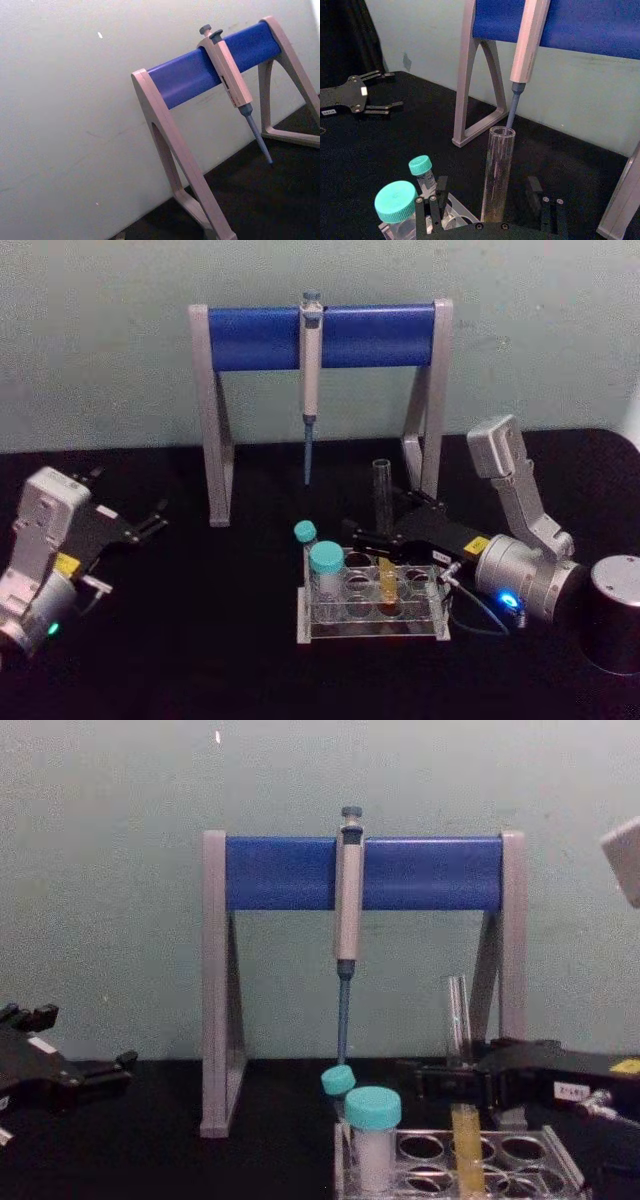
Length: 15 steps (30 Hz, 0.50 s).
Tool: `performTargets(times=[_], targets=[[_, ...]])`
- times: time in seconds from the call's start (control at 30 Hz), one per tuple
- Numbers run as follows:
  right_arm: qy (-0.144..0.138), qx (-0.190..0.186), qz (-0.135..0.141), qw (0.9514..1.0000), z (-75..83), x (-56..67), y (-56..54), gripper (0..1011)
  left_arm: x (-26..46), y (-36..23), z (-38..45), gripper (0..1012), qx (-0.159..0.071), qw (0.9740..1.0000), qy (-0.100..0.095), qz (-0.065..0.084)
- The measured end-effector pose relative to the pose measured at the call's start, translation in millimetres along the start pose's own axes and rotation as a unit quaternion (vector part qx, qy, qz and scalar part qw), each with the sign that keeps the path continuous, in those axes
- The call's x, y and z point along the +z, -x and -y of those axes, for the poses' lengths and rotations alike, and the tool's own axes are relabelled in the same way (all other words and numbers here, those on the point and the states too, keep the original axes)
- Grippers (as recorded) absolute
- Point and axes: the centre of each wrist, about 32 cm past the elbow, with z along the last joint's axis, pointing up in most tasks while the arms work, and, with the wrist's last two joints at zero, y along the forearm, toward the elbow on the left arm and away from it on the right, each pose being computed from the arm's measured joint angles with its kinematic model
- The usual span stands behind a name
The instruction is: Pick up the test tube from the test tube rack, shake it, then place it back into the test tube rack.
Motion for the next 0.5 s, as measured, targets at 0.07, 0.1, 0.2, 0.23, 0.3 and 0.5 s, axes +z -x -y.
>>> performTargets(times=[0.07, 0.1, 0.2, 0.23, 0.3, 0.5], targets=[[0.000, 0.000, 0.000, 1.0000, 0.0, -0.1, 0.1, 1000, 0.0, 0.0, 0.0, 1009, 0.000, 1.0000, 0.000, 0.000], [0.000, 0.000, 0.000, 1.0000, 0.0, -0.2, 0.1, 1000, 0.0, 0.0, 0.0, 1009, 0.000, 1.0000, 0.000, 0.000], [0.000, 0.000, 0.000, 1.0000, 0.1, -0.3, 0.1, 1000, 0.0, 0.0, 0.0, 1010, 0.000, 1.0000, 0.000, 0.000], [0.000, 0.000, 0.000, 1.0000, 0.2, -0.3, 0.1, 1000, 0.0, 0.0, 0.0, 1010, 0.000, 1.0000, 0.000, 0.000], [0.000, 0.000, 0.000, 1.0000, 0.3, -0.3, 0.0, 1000, 0.0, 0.0, 0.0, 1010, 0.000, 1.0000, 0.000, 0.000], [0.000, -0.001, 0.000, 1.0000, 0.5, -0.3, -0.1, 987, 0.0, 0.0, 0.0, 1010, 0.000, 1.0000, 0.000, 0.000]])
